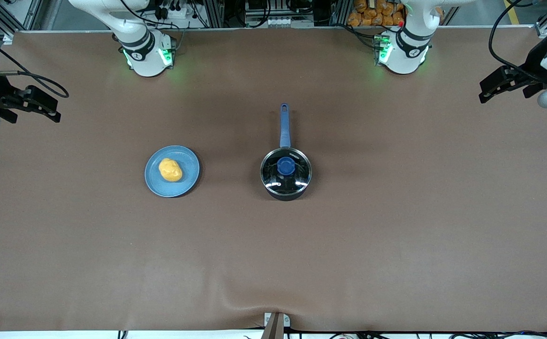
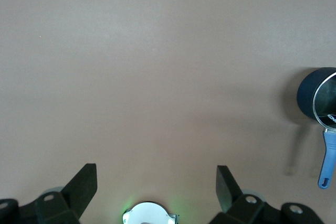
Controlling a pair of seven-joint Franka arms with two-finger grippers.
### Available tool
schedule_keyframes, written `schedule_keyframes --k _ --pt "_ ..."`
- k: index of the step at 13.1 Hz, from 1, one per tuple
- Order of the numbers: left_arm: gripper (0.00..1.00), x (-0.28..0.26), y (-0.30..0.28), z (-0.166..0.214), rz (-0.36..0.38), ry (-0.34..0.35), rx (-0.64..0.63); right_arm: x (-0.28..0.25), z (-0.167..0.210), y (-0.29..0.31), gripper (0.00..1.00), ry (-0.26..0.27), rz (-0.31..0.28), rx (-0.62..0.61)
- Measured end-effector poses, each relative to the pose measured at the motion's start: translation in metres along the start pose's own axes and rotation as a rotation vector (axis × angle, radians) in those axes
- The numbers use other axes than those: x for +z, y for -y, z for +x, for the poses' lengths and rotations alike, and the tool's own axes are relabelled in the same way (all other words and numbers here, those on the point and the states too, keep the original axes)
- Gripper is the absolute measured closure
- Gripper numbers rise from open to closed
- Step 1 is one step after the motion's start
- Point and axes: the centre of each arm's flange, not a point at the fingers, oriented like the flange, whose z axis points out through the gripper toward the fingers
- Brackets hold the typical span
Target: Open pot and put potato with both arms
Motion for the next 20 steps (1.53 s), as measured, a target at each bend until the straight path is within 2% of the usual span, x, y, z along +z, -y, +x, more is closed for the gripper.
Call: schedule_keyframes --k 20 --pt "0.00 0.0010 0.0061 0.0018 -0.001 0.002 -0.012 0.0000 0.0000 -0.0003 0.00 0.000 0.000 0.001"
